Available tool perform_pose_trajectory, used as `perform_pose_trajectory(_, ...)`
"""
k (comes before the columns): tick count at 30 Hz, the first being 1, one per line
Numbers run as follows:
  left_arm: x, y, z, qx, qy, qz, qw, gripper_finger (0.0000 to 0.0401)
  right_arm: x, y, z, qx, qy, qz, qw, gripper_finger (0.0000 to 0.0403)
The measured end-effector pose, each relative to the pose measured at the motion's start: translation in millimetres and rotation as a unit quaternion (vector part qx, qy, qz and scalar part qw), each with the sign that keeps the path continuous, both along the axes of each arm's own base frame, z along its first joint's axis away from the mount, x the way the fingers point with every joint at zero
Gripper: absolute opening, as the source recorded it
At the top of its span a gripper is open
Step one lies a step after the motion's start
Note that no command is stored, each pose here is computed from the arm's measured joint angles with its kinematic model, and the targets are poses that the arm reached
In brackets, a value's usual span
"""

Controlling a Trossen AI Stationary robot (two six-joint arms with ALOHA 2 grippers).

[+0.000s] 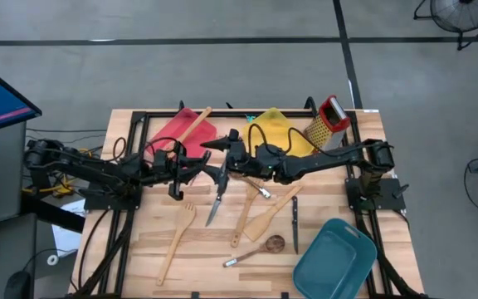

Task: Pick & Place Kitchen Items
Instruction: Put the left black knife into the yellow bin

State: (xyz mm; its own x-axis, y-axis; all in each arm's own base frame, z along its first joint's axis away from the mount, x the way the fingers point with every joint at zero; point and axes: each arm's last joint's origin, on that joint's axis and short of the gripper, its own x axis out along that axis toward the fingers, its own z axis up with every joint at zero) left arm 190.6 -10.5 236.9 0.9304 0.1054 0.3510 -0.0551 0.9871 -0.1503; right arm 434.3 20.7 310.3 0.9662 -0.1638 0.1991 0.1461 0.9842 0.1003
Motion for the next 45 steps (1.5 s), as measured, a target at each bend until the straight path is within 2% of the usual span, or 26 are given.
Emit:
perform_pose_trajectory(6, 1, 0, 0, -0.001, -0.003, -0.001, 1.000, 0.0063, 3, 0, -3, -0.004, 0.024, 0.002, 1.000, 0.0317)
perform_pose_trajectory(16, 0, 0, 0, 0.002, -0.006, 0.000, 1.000, 0.0063, 3, 0, -5, -0.004, 0.032, 0.003, 0.999, 0.0259)
perform_pose_trajectory(20, 0, 0, 1, 0.002, -0.007, 0.000, 1.000, 0.0063, 3, 0, -6, -0.004, 0.035, 0.003, 0.999, 0.0203)
perform_pose_trajectory(25, 0, 0, 0, 0.012, -0.005, -0.002, 1.000, 0.0063, 4, 1, -6, 0.005, 0.037, 0.008, 0.999, 0.0096)
perform_pose_trajectory(26, 0, -1, 0, 0.018, -0.004, -0.004, 1.000, 0.0063, 4, 1, -6, 0.008, 0.036, 0.010, 0.999, 0.0085)
perform_pose_trajectory(37, 1, 0, 0, 0.004, -0.004, -0.001, 1.000, 0.0072, 4, 1, -7, 0.020, 0.041, 0.012, 0.999, 0.0088)
perform_pose_trajectory(40, 1, 0, 0, -0.002, -0.002, 0.007, 1.000, 0.0096, 1, 0, -4, 0.014, 0.050, 0.005, 0.999, 0.0087)
perform_pose_trajectory(45, 1, 0, 0, 0.005, -0.001, 0.008, 1.000, 0.0158, -13, -3, 9, 0.016, 0.089, -0.032, 0.995, 0.0087)
